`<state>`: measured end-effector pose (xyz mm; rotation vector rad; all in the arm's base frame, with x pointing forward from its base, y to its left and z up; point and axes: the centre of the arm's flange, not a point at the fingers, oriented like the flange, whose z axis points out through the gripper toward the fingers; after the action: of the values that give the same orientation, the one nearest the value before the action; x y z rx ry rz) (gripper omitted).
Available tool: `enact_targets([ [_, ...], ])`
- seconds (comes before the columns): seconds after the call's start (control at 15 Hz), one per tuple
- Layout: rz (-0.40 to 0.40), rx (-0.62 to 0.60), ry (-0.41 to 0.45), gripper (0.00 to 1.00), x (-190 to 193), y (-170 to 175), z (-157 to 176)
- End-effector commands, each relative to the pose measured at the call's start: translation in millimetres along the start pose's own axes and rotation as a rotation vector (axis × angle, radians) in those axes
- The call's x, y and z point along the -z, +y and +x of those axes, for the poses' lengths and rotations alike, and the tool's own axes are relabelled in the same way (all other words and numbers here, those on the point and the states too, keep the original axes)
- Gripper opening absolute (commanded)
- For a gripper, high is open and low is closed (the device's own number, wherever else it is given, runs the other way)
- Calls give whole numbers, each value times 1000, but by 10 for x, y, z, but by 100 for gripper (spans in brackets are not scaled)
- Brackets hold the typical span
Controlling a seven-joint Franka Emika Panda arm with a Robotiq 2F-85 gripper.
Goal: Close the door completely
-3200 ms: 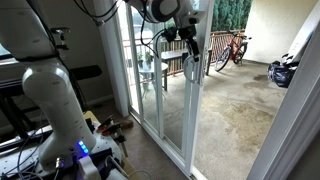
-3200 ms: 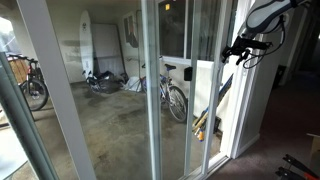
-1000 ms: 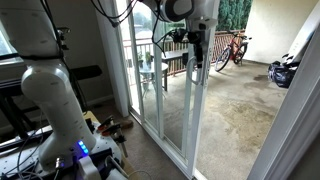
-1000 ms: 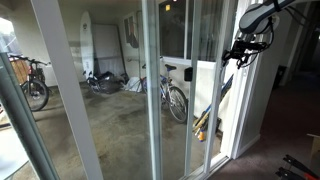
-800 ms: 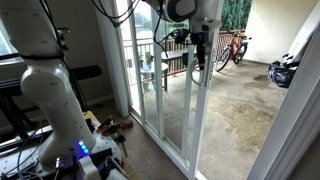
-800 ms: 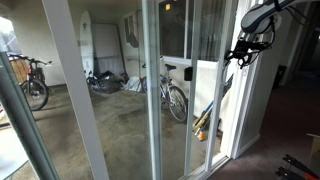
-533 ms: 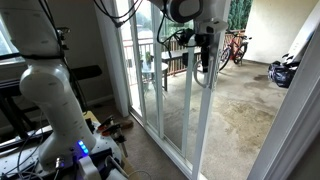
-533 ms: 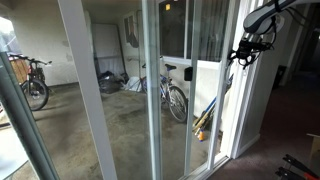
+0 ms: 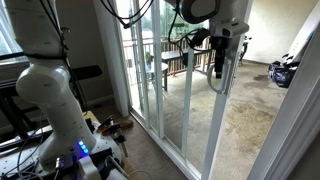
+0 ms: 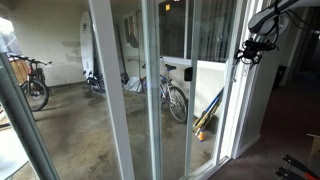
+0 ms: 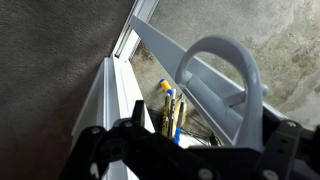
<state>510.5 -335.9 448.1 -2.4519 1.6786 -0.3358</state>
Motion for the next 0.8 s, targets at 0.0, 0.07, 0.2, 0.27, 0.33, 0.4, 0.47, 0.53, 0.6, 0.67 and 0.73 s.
enact_targets([
  [0.0,-27,-99,8,100,-16,572,631],
  [0.07,-20,-119,9,100,-21,640,715],
  [0.2,-9,-157,14,100,-23,783,885],
  [0.27,-3,-169,17,100,-14,855,977],
  [0.33,1,-175,19,100,-26,922,1072],
  [0.4,5,-170,24,100,-46,993,1165],
  [0.47,8,-162,30,100,-60,1068,1252],
  [0.53,18,-146,30,100,-76,1007,1243],
  [0.6,20,-135,29,100,-97,979,1220],
  [0.67,28,-99,23,100,-123,850,1028],
  [0.73,24,-66,40,100,-162,767,831],
])
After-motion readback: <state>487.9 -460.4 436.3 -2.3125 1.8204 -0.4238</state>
